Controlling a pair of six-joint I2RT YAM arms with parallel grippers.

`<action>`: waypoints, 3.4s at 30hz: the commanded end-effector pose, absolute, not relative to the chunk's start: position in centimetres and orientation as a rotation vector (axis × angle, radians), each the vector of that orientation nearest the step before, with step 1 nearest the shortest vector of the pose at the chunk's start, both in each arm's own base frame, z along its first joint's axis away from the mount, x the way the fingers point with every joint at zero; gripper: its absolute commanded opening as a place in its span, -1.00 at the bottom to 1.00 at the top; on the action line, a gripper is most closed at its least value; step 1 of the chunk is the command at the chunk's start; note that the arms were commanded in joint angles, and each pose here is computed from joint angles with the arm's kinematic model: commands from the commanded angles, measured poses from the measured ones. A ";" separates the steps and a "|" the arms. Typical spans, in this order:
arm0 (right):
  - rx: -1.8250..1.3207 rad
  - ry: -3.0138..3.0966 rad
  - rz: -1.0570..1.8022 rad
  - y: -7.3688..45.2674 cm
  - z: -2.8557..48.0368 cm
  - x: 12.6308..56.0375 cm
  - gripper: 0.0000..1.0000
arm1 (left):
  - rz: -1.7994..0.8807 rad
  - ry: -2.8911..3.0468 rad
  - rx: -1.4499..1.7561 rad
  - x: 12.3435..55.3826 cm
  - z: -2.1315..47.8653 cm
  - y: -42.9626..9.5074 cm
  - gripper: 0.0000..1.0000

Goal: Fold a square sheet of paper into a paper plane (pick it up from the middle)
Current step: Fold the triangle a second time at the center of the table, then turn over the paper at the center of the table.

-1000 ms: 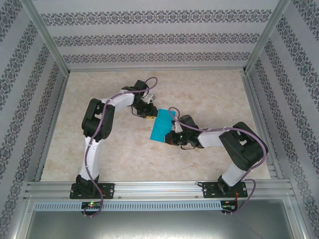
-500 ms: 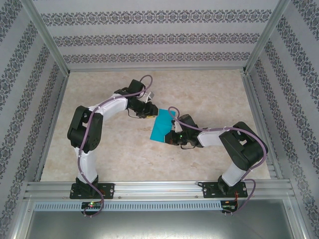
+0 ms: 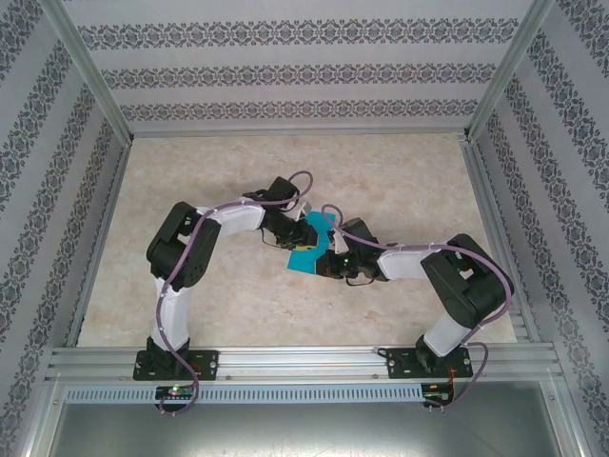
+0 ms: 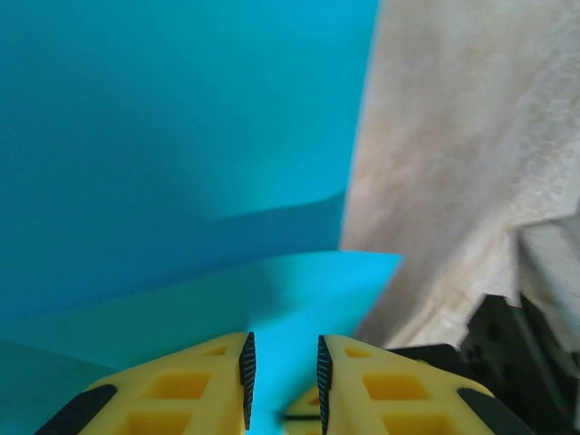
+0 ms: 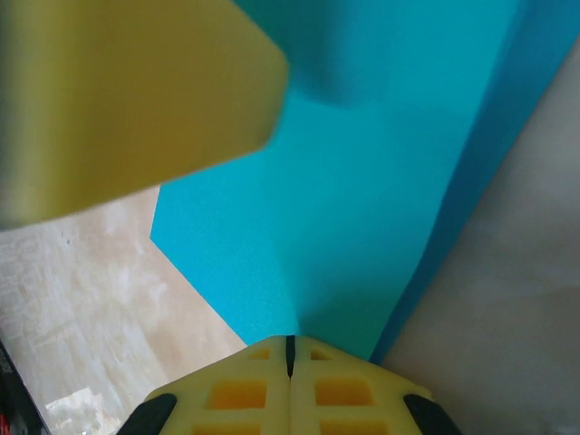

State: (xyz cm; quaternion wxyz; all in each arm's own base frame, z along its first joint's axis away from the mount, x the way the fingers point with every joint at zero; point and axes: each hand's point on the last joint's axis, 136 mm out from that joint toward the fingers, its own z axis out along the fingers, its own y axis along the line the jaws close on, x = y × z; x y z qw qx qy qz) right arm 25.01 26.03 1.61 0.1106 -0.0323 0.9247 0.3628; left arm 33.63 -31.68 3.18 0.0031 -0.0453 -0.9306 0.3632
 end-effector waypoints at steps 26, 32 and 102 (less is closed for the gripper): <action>-0.010 2.738 1.101 23.9 2.0 22.4 -0.89 | 0.868 -3.014 -0.192 35.2 -0.9 -30.3 -0.43; 0.040 2.579 1.213 24.6 5.7 26.4 -0.88 | 0.887 -3.012 -0.199 35.2 -0.4 -30.3 -0.44; -0.153 2.651 1.112 27.5 3.7 33.4 -0.43 | 1.189 -3.114 -0.136 36.3 10.0 -25.9 0.16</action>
